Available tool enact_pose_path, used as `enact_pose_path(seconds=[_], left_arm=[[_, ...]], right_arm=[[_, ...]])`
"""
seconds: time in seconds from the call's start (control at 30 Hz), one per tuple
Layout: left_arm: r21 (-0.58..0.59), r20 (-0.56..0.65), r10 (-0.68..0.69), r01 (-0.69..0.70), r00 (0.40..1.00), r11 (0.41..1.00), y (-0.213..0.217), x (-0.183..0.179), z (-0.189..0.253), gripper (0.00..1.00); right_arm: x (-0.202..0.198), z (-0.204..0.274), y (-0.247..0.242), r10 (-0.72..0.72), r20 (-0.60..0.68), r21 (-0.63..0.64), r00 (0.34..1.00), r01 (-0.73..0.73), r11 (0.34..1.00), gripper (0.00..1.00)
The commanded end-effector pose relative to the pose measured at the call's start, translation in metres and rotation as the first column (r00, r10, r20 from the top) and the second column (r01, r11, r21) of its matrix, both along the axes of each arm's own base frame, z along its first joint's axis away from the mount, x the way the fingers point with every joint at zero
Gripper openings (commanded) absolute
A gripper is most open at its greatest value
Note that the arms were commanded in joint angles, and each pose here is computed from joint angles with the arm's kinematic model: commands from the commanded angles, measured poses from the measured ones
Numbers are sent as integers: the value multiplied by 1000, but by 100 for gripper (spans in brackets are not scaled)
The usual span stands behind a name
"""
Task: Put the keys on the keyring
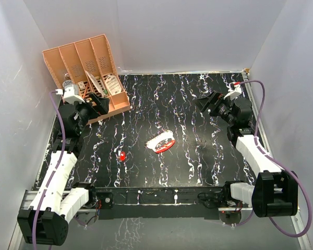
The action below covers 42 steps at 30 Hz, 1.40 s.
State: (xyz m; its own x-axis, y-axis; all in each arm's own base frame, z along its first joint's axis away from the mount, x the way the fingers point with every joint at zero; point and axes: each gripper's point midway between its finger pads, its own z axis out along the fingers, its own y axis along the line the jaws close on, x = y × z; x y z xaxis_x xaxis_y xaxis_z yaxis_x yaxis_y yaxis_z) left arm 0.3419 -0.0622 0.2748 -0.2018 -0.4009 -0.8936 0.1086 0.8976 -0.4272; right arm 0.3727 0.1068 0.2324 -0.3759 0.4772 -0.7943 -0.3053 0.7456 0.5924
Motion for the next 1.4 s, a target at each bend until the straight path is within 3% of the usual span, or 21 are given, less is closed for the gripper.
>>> enact_pose_path(seconds=[0.0, 0.37, 0.63, 0.77, 0.93, 1.07, 1.13, 1.2, 1.37], left_arm=[[7, 90, -21, 20, 996, 1000, -2, -11, 30, 99], [-63, -49, -105, 102, 993, 993, -21, -2, 18, 99], [-133, -59, -136, 127, 989, 983, -30, 1, 6, 99], [-112, -122, -124, 110, 985, 988, -27, 6, 3, 99], [-80, -236, -147, 132, 961, 988, -29, 2, -11, 97], [-44, -188, -113, 107, 976, 993, -20, -15, -22, 96], [-50, -194, -93, 85, 977, 995, -17, -22, -22, 93], [-49, -247, -135, 127, 960, 991, -23, -30, -22, 90], [-134, -305, -251, 219, 919, 967, -42, -56, -51, 82]], right_arm=[[-10, 45, 16, 92, 151, 73, 984, -103, 992, 98], [-3, 34, 3, 24, 43, -77, 999, -21, 997, 98], [16, 14, 8, -76, -49, -247, 996, 62, 967, 98], [19, 26, 16, -46, -23, -208, 999, 40, 977, 98], [25, 20, 60, 53, -122, -244, 991, -82, 966, 98], [13, 5, 119, 109, -75, -344, 991, -129, 930, 98], [3, -5, 146, 152, -132, -338, 980, -189, 922, 98], [-13, -11, 170, 205, -187, -334, 961, -259, 906, 98], [-52, -18, 210, 313, -163, -368, 936, -352, 861, 97]])
